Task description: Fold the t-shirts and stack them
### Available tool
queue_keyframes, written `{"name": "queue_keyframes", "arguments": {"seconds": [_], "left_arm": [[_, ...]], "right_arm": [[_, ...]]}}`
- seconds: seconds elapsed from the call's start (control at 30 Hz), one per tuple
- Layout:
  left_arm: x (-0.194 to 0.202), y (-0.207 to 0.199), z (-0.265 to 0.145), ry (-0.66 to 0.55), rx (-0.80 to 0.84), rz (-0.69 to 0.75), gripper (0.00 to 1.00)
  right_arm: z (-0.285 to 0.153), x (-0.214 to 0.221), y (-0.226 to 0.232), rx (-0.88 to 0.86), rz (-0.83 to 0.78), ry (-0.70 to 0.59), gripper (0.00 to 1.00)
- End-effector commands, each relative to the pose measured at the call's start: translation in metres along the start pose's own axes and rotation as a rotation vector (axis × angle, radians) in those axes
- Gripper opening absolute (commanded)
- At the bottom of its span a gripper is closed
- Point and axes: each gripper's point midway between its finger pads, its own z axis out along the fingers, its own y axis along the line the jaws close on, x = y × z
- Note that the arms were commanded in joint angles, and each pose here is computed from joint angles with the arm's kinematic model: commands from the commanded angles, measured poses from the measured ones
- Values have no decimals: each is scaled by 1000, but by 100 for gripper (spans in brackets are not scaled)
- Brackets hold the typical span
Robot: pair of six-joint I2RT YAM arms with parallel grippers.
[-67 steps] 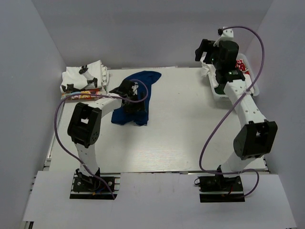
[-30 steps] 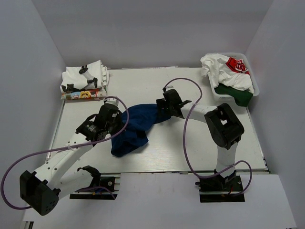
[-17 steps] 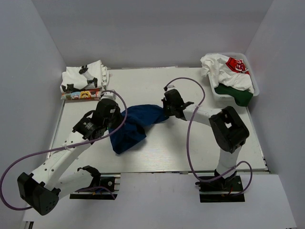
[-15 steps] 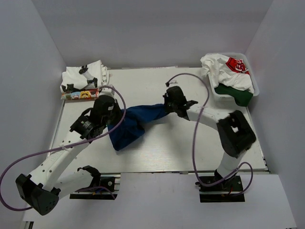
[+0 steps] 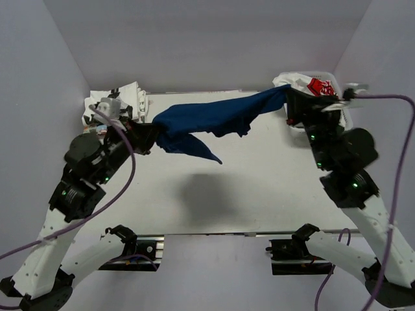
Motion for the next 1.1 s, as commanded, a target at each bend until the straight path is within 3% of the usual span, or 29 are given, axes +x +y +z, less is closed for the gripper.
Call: {"name": "queue_keyframes", "arguments": {"seconds": [0.0,0.13,0.2,0.23,0.27,0.37,0.4,0.43,0.47,0.53,0.57,0.6,0.67,0.7,0.73,0.83,1.07], "left_arm": [[-52,-43,-40,-157,207,48,0],[-60,-54,-50,-186,260,41,0],[-53,-42,-33,-166,191,15,4],[-32,-30,-8,-82,134,4,8],[-21,-16,8,-44,58,-12,15],[49,43,66,172,-215,-31,18],[67,56,77,222,-278,-33,25],[90,73,86,280,-343,-17,40],[125,93,100,379,-406,-13,98],[155,116,106,463,-499,18,99],[171,129,98,533,-569,7,99],[180,137,99,566,-605,22,99],[186,140,93,576,-615,15,99],[198,143,85,596,-615,14,99],[193,138,79,572,-591,-11,99],[212,131,62,576,-512,-60,99],[305,109,26,850,-317,-137,99]], "right_arm": [[-26,-45,12,-82,-24,-69,0],[-54,-83,4,-64,-11,-164,0],[-49,-58,-17,44,-24,-100,0],[-46,-49,-31,121,-24,-79,0],[-33,-23,-38,169,-41,-14,0],[-18,63,-81,402,-99,172,0],[-21,99,-95,461,-110,246,0],[-26,131,-107,496,-129,315,0],[-22,178,-120,559,-111,407,0],[-35,239,-145,616,-146,571,0],[-37,261,-159,658,-156,630,9],[-34,280,-149,602,-135,720,32],[-36,295,-147,592,-134,789,42],[-32,298,-143,564,-122,793,82],[-28,300,-138,521,-117,797,90],[-31,303,-130,450,-119,800,90],[-64,330,-121,343,-96,901,90]]}}
